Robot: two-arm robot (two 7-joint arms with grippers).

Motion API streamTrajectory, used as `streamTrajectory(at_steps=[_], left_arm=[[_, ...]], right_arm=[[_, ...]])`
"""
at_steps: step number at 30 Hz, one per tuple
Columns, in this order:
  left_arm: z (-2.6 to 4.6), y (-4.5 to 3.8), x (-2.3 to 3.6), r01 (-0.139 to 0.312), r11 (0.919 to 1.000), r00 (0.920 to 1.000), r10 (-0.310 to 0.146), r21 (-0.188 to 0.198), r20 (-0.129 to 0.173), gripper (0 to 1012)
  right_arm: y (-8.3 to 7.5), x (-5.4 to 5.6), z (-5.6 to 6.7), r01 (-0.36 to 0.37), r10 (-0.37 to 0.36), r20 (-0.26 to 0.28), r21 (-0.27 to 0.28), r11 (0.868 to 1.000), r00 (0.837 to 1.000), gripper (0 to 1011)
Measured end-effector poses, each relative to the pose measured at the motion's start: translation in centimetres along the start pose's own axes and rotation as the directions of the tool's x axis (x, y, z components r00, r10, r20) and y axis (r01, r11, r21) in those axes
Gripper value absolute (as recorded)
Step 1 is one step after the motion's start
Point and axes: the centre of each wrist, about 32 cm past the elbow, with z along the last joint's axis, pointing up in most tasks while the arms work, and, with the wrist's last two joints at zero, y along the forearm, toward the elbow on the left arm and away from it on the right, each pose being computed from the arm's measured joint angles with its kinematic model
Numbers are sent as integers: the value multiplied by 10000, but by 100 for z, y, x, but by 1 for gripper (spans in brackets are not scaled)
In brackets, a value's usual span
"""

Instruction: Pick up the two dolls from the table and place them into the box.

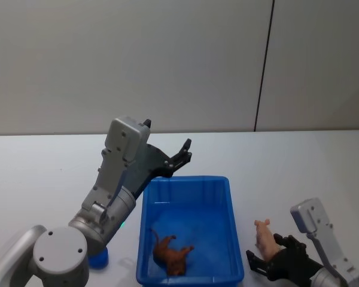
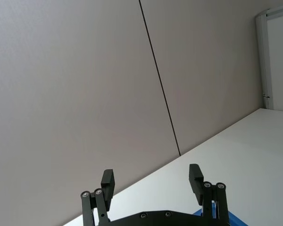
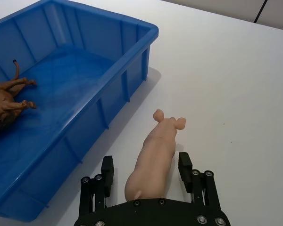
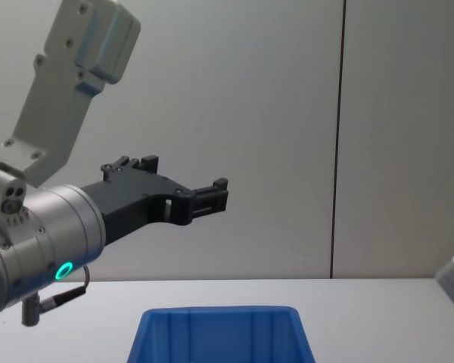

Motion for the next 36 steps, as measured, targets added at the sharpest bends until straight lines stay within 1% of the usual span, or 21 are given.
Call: streamTrajectory(at_steps=[2,4,5,7,8,9,10,11,13,15,16,17,22,26,28,29,31,36], left_arm=[[0,0,0,0,10000,10000,0,0,0,1001],[0,0,0,0,10000,10000,0,0,1,1001],[0,0,0,0,10000,10000,0,0,1,1001],[0,0,0,0,10000,10000,0,0,1,1001],[0,0,0,0,10000,10000,0,0,0,1001],[0,0,0,0,10000,10000,0,1,0,1001],[0,0,0,0,10000,10000,0,1,1,1001],[0,0,0,0,10000,10000,0,0,0,1001],[0,0,0,0,10000,10000,0,0,0,1001],[0,0,0,0,10000,10000,0,0,0,1001],[0,0,0,0,10000,10000,0,1,1,1001],[0,0,0,0,10000,10000,0,1,0,1001],[0,0,0,0,10000,10000,0,0,0,1001],[0,0,0,0,10000,10000,0,1,0,1001],[0,0,0,0,10000,10000,0,0,1,1001],[0,0,0,0,10000,10000,0,0,0,1001],[0,0,0,0,10000,10000,0,0,1,1001],[0,0,0,1,10000,10000,-1,1,0,1001]], right_arm=[[16,-1,-1,-23,23,-20,-25,10000,10000,819],[29,-2,-2,-43,43,-38,-43,10000,10000,783],[33,-3,-2,-52,52,-43,-48,10000,10000,729],[41,-4,-3,-64,63,-54,-62,10000,10000,691],[48,-6,-4,-78,77,-63,-73,9999,10000,630],[51,-7,-4,-84,84,-68,-75,9999,9999,617],[54,-7,-3,-90,89,-72,-76,9999,9999,561],[59,-7,-4,-97,96,-80,-83,9999,9999,535],[63,-7,-5,-100,99,-84,-97,9999,9999,515],[68,-8,-6,-107,106,-90,-103,9999,9999,430],[68,-8,-6,-106,105,-90,-104,9999,9999,419],[68,-8,-6,-104,104,-87,-96,9999,9999,384],[49,-1,-10,40,-40,-37,23,10000,10000,369],[19,15,-3,267,-268,44,257,9993,9996,368],[-6,33,10,458,-465,123,508,9977,9988,368],[-6,33,10,458,-465,123,508,9977,9988,369],[-26,51,26,630,-645,184,729,9954,9977,368],[-65,98,85,896,-949,359,1279,9877,9948,368]])
